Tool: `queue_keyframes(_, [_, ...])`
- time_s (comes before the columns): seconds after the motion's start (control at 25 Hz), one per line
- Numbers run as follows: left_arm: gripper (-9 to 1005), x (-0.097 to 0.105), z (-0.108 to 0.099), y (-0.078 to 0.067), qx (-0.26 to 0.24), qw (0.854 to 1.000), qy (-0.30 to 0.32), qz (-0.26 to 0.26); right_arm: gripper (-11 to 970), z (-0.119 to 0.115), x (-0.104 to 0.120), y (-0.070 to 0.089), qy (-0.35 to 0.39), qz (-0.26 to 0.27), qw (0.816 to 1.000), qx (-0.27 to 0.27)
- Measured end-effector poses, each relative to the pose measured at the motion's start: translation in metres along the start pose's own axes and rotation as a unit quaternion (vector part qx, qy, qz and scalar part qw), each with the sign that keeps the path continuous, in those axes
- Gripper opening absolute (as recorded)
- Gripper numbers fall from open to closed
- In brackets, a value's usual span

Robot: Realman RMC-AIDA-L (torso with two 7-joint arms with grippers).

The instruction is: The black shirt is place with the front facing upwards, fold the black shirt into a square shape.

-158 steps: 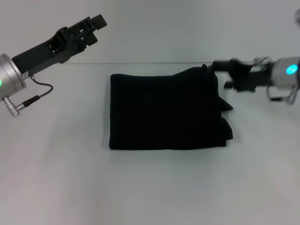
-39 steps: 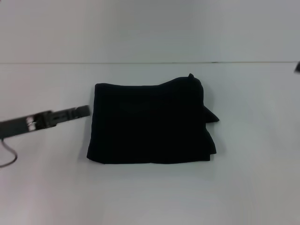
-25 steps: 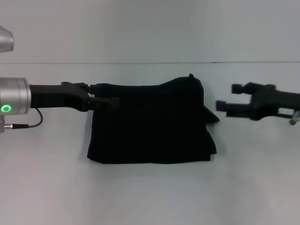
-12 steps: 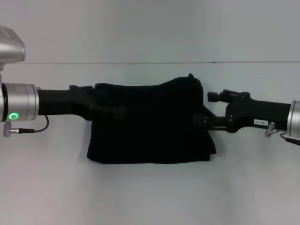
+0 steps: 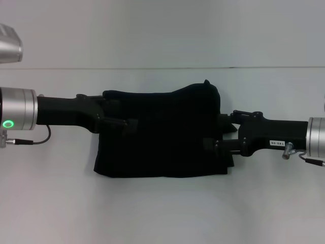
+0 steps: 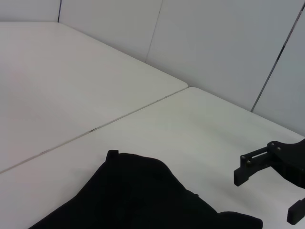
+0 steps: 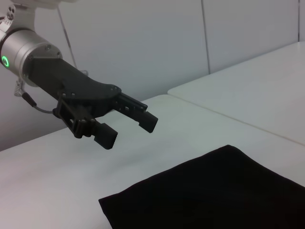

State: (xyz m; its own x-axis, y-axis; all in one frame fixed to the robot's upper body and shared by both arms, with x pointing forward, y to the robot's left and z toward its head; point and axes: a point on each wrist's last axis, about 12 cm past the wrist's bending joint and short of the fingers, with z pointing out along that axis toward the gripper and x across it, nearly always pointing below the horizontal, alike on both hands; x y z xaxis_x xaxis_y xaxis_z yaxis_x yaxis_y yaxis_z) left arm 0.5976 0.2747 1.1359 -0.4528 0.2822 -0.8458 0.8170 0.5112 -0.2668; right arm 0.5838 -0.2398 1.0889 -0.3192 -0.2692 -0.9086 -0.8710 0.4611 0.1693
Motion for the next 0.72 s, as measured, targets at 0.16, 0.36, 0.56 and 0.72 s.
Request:
queue_keyframes(0.16, [952,0.001,0.000,0.000,0.000,1.000,0.002,0.000,914,-0.002,0.001,-0.001,0.000,0.002,1.000,0.002])
queue_keyframes(0.36, [952,0.004,-0.002,0.000,-0.002,1.000,0.005,-0.006,915,-0.003,0.001,-0.001,-0.003,0.004,1.000,0.007])
queue_keyframes(0.56, [952,0.008,-0.003,0.000,-0.002,1.000,0.008,-0.013,915,-0.002,0.001,0.000,-0.003,0.004,1.000,0.002])
queue_keyframes(0.72, [952,0.011,-0.004,0.000,-0.004,1.000,0.011,-0.014,915,-0.003,0.001,0.000,-0.005,0.007,1.000,0.004])
